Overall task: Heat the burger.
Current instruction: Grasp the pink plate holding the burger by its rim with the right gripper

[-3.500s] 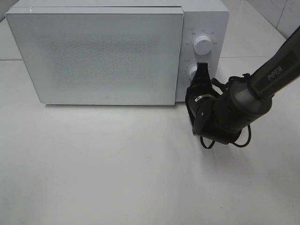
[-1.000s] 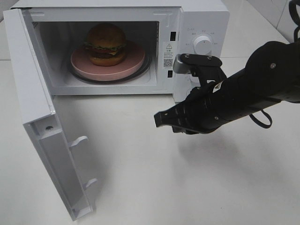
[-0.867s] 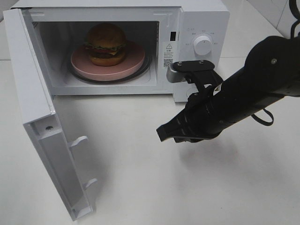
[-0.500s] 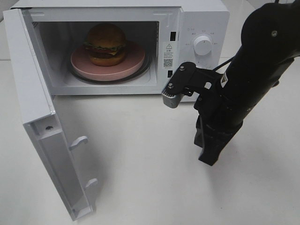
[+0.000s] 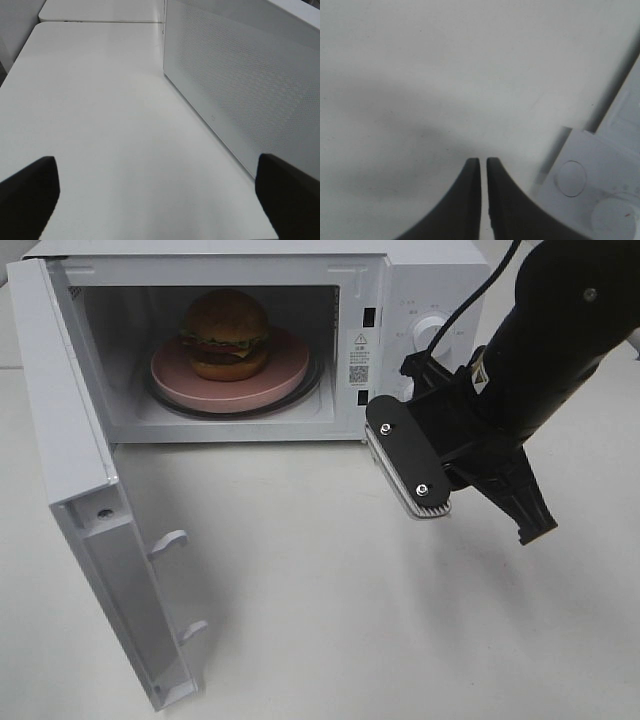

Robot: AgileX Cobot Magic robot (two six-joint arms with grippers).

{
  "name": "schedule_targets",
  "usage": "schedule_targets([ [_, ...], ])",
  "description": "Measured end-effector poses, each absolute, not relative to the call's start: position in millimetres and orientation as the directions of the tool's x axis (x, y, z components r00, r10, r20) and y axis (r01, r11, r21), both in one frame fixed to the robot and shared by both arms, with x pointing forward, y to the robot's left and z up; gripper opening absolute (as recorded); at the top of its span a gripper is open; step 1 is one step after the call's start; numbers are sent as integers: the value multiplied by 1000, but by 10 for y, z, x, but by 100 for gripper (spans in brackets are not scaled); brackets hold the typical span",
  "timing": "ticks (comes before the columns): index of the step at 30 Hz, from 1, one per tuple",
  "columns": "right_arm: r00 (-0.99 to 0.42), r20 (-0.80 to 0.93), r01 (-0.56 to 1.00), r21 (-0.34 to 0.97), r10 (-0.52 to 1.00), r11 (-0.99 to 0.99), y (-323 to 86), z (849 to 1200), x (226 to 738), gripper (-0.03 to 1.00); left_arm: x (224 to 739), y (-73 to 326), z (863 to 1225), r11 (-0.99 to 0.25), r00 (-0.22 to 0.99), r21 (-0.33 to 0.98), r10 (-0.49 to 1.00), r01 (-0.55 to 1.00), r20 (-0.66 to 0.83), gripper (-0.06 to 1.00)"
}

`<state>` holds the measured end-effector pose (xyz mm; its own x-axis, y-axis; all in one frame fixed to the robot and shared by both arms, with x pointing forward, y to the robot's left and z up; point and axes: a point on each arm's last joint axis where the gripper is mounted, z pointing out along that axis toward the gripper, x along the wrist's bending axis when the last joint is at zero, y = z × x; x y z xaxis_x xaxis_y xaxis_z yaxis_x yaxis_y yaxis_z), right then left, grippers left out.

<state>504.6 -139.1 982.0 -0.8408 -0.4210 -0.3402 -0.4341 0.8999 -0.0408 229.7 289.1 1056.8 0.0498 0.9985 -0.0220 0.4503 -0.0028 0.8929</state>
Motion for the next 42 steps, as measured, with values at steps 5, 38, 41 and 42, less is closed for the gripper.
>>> schedule_targets([
  [5, -799, -414, -463, -40, -436, 886, -1349, 9847, 5102, 21, 2297, 2891, 10568, -3, 50, 893, 999, 450, -22, 99],
  [38, -712, -604, -452, 6, -358, 892, -902, 9936, 5358, 95, 2297, 2891, 10568, -3, 50, 893, 999, 450, -22, 99],
  [41, -703, -619, -455, 14, -350, 890, -799, 9936, 5440, 94, 2297, 2891, 10568, -3, 50, 893, 999, 450, -22, 99],
  [42, -703, -622, -453, 18, -345, 891, -763, 9934, 5474, 94, 2297, 2891, 10568, -3, 50, 893, 999, 450, -22, 99],
])
